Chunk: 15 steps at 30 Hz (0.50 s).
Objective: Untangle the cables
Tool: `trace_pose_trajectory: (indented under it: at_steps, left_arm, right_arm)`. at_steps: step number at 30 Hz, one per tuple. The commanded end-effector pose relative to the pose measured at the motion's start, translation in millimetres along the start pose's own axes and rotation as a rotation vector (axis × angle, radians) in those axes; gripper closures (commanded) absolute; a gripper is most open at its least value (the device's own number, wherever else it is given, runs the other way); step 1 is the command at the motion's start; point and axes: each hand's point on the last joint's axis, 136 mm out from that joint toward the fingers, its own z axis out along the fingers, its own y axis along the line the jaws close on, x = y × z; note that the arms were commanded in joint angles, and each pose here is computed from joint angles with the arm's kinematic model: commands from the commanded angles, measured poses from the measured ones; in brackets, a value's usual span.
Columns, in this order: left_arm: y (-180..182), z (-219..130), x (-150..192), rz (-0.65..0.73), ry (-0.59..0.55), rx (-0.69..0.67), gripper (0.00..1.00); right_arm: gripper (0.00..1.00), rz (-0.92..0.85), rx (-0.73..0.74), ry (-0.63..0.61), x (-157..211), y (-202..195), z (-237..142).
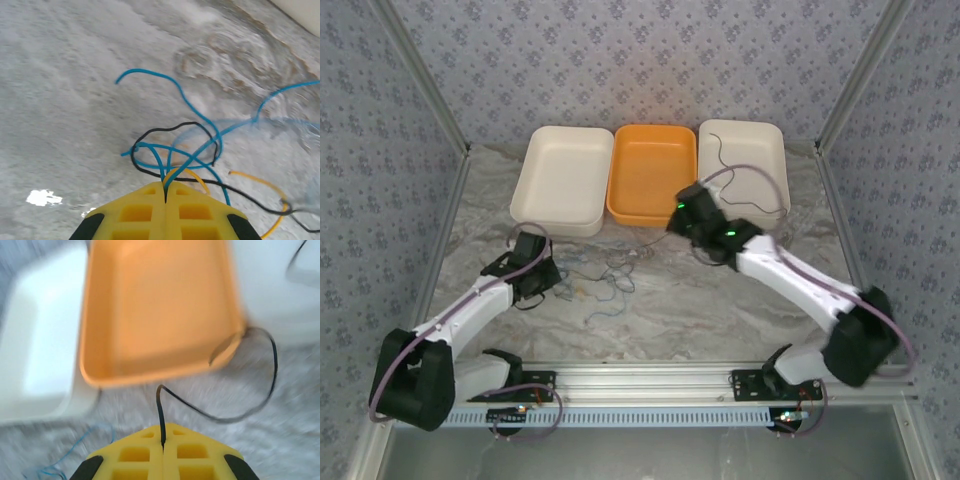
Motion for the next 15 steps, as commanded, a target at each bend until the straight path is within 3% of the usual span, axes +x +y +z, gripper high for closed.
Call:
trace_pose_trajectory:
  at_steps: [1,4,7,15]
  left_arm:
    - [14,-3,-7,-0.026,-0.023,-0.064,1.00]
    - [15,-6,-13,-0.044,-0.046,-0.065,1.00]
    - [12,-4,-16,-0.043,-0.041,-0.066,1.00]
    - [-43,-4,-16,0.016,0.002,0.148,1.00]
  right_arm:
    - [1.00,-0.023,0.155,-0.067,-39,-56,-39]
    - [1.00,0.037,0.162,-0.117,-69,-81,-69]
    - [1.00,0.078,0.117,-0.188,-103,-82,-98]
    - [1.00,0.028,0.024,-0.176,-124,-43,-110]
